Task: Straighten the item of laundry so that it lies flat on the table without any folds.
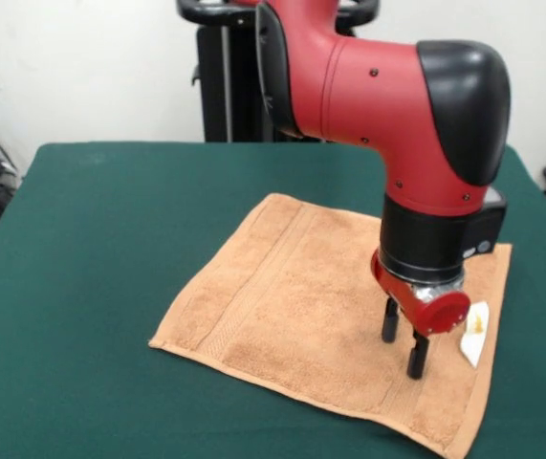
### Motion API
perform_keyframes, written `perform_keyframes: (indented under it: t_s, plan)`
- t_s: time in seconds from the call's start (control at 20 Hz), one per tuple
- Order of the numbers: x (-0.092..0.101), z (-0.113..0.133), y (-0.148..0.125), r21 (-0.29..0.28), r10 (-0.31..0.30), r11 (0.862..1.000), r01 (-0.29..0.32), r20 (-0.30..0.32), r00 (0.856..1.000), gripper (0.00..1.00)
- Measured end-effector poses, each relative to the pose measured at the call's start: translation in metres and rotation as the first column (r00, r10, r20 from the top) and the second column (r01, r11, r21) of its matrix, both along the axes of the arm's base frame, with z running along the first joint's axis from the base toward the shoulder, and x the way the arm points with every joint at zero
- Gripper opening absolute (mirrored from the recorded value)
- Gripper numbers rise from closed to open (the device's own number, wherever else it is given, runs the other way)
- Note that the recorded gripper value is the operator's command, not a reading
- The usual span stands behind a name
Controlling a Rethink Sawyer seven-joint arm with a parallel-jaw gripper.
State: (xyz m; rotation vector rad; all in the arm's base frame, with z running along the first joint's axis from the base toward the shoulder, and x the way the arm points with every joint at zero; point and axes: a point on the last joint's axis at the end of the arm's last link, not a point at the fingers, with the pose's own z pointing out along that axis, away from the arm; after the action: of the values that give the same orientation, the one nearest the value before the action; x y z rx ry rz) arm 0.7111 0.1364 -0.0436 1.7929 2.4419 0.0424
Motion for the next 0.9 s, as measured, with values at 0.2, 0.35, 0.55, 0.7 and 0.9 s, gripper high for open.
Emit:
perform_keyframes:
  t_s: [0.2, 0.35, 0.55, 0.7, 0.9]
  plan:
    - [0.0033, 0.0, 0.0032, -0.015, 0.005, 1.0, -0.005, -0.003, 1.0, 1.0]
    - [0.0047, -0.0007, 0.0043, -0.025, 0.005, 1.0, -0.006, -0.008, 1.0, 1.0]
    - [0.0069, -0.001, 0.0044, -0.025, -0.002, 1.0, 0.002, -0.015, 1.0, 1.0]
    - [0.0076, -0.001, 0.0033, -0.02, -0.01, 1.0, 0.01, -0.018, 1.0, 1.0]
    - [0.0085, -0.0004, 0.0016, -0.019, -0.014, 1.0, 0.014, -0.017, 1.0, 1.0]
